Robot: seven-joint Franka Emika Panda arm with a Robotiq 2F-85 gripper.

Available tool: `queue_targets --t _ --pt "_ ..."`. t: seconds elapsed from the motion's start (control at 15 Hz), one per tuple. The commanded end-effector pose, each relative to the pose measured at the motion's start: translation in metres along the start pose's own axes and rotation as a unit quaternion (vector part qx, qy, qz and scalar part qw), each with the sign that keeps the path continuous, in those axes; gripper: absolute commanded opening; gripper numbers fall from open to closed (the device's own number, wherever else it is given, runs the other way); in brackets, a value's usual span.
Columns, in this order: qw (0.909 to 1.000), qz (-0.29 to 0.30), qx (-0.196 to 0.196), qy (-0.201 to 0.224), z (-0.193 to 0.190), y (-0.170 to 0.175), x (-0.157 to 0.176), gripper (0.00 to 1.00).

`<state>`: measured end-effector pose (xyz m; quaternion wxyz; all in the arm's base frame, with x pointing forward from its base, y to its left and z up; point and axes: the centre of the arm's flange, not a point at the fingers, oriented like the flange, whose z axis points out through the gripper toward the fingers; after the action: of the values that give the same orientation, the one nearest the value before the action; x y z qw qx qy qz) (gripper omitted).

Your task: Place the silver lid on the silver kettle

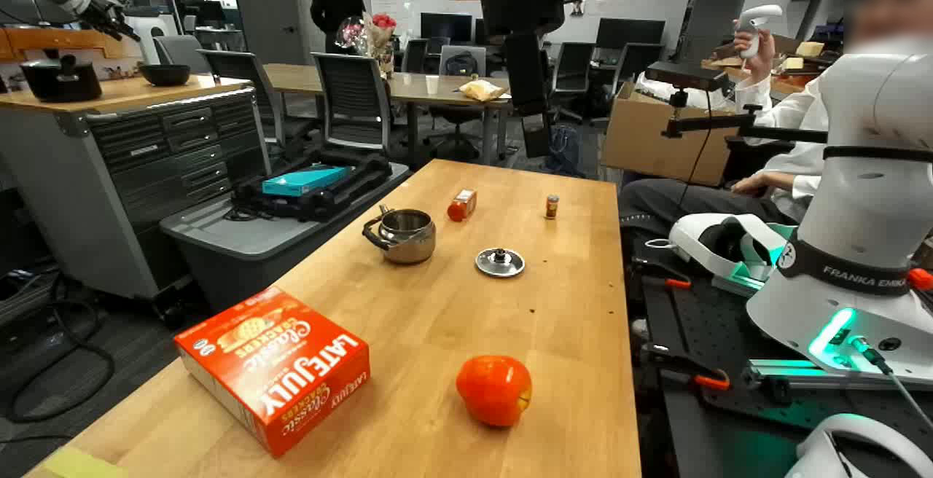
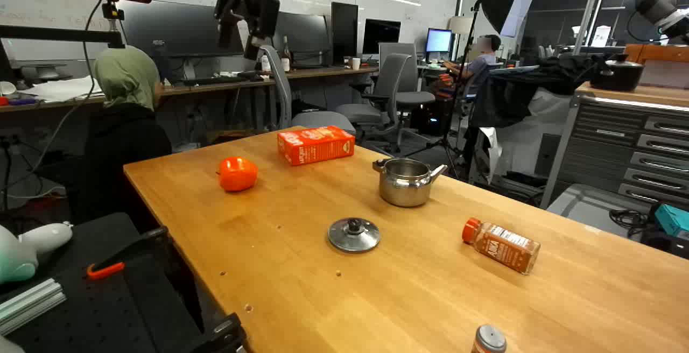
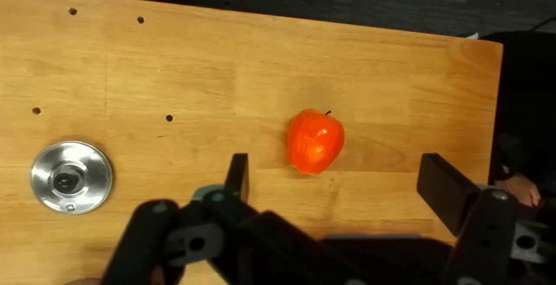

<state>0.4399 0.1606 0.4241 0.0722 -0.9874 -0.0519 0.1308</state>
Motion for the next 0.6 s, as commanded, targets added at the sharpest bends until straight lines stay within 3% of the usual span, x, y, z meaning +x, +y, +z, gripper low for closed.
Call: queue_targets --t 0.0,0.53 --pt "1.0000 0.000 0.000 0.001 -0.0008 -0.0002 0.0004 1.00" --pt "1.0000 -0.001 0.001 0.004 -0.0035 -0.0009 0.0008 1.00"
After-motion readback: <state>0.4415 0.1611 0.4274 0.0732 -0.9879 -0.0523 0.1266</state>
